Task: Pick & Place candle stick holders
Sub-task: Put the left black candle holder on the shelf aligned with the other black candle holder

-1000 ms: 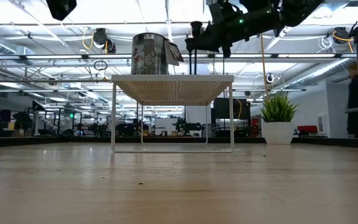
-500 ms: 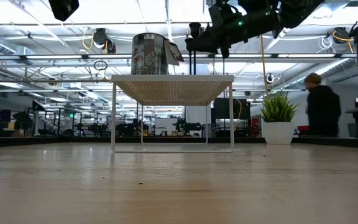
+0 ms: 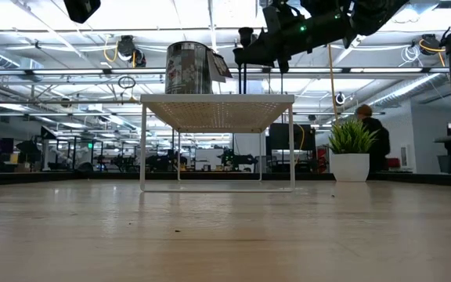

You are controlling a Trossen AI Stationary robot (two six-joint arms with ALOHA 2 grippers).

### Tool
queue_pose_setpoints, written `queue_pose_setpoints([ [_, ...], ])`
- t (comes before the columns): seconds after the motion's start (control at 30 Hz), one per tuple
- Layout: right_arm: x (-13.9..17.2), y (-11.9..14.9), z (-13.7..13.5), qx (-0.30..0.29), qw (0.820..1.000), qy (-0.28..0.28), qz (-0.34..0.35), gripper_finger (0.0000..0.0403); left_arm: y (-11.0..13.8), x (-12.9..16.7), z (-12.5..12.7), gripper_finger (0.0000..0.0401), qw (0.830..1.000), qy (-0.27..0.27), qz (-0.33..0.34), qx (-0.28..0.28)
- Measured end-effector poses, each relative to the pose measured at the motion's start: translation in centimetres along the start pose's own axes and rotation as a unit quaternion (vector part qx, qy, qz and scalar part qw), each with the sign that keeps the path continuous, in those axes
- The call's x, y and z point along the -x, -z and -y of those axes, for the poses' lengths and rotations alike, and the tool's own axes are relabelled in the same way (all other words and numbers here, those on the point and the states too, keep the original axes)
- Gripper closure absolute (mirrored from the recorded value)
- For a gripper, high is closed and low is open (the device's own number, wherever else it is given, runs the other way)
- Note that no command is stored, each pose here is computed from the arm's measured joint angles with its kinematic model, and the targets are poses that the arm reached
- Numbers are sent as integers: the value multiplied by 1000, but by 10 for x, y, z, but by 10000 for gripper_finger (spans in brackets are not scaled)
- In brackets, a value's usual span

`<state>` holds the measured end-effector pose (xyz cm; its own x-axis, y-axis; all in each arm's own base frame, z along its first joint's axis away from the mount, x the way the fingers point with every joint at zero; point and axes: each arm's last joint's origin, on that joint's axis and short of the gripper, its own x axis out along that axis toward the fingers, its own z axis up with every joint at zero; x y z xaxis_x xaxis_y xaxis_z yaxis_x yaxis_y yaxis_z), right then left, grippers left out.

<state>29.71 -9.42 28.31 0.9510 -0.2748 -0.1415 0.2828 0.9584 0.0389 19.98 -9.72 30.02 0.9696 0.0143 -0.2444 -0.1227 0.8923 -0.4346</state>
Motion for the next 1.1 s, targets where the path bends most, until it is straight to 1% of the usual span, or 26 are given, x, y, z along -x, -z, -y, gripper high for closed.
queue_pose_setpoints([
  [0.33, 0, 1, -2, -2, 1000, -2, -4, 395, 0, 0, 0, 187, 1000, 0, 0, -5],
  [0.53, -12, 11, -1, -6, 1000, 0, -12, 395, 0, 0, 0, 187, 1000, 0, 0, -9],
  [0.63, -18, 14, -2, -7, 1000, -4, -3, 393, 0, 0, 0, 187, 1000, 0, 0, -8],
  [1.1, -10, 10, -3, 11, 1000, -2, -11, 393, 1, 0, 0, 187, 1000, 4, -9, -7],
])
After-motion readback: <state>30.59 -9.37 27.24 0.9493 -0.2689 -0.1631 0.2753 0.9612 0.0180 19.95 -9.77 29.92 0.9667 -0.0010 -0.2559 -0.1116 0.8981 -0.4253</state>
